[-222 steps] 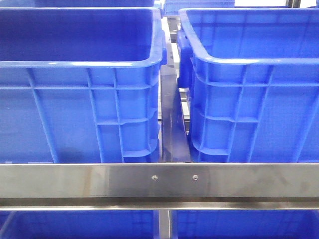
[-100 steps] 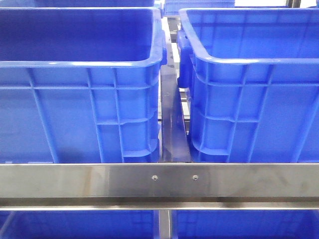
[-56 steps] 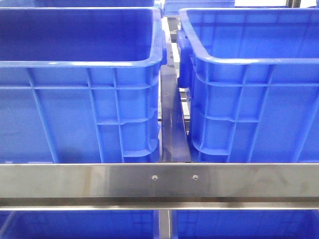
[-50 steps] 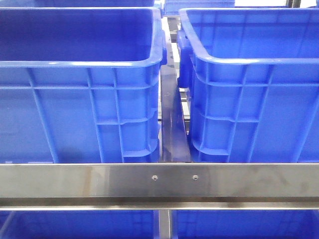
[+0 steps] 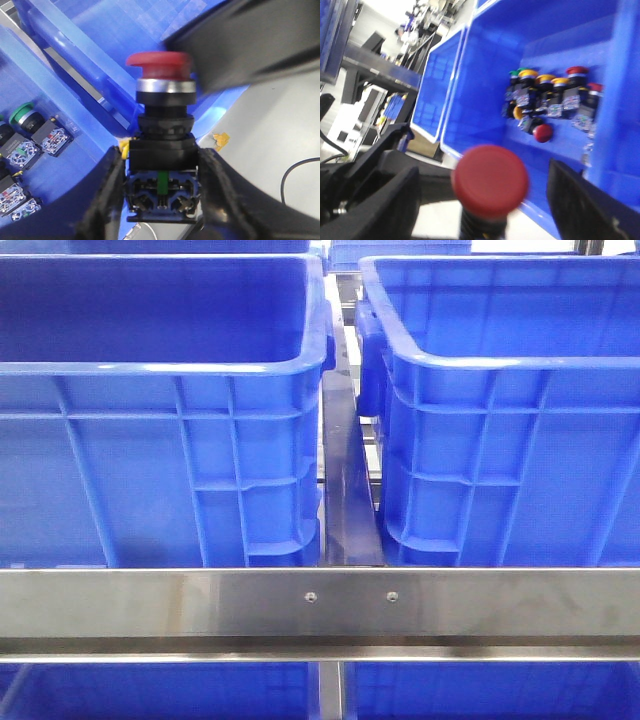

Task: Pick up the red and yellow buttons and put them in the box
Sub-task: 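Close the right gripper on the red button's cap, then open the left gripper, then carry the red button with the right gripper over the empty crate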

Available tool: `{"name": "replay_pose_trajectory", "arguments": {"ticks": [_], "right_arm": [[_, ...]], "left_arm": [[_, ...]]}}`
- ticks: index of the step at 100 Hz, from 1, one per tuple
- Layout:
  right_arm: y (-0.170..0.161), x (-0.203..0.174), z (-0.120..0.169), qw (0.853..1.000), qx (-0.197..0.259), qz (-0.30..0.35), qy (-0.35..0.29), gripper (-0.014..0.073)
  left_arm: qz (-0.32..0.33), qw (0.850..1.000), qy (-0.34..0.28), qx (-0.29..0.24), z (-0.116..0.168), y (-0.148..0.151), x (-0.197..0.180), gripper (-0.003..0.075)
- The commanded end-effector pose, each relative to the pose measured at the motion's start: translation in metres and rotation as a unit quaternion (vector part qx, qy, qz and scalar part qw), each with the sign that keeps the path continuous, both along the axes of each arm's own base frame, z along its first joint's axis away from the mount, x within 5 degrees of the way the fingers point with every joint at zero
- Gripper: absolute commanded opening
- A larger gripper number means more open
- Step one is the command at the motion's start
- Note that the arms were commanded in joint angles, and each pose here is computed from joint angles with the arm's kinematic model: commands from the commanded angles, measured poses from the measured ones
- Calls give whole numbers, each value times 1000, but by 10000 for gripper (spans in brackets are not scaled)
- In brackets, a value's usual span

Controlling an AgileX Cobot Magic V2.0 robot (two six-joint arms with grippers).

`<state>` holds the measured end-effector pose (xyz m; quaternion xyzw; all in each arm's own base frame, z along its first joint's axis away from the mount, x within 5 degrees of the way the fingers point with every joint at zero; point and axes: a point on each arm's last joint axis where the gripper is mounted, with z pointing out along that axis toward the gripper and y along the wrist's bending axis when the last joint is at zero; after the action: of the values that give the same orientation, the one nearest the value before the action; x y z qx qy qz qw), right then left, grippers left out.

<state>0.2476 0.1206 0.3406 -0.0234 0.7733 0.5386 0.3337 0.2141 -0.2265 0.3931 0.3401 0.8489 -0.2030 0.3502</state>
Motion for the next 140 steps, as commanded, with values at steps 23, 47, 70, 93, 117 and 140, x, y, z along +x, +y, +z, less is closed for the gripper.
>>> {"name": "replay_pose_trajectory", "arguments": {"ticks": [23,47,70,93,117,140], "right_arm": [[13,7,22,999,37,27,-26,367],[14,6,22,998,39,35,-25,164],[13,8,22,999,31,25,-34,164],[-11,21,22,998,14,-36,-53,164],[-52,26,28,993,8,-85,-80,164],[-69,25,32,990,-3,-99,-100,164]], "left_arm": [[-2,998,-40,-48,25,3,-7,-19],[-2,998,-40,-48,25,3,-7,105],[-1,998,-41,-47,25,4,-7,456],[7,998,-47,-41,25,6,-5,474],[64,996,-49,-41,25,26,14,474],[150,986,-57,-45,25,73,35,473]]}}
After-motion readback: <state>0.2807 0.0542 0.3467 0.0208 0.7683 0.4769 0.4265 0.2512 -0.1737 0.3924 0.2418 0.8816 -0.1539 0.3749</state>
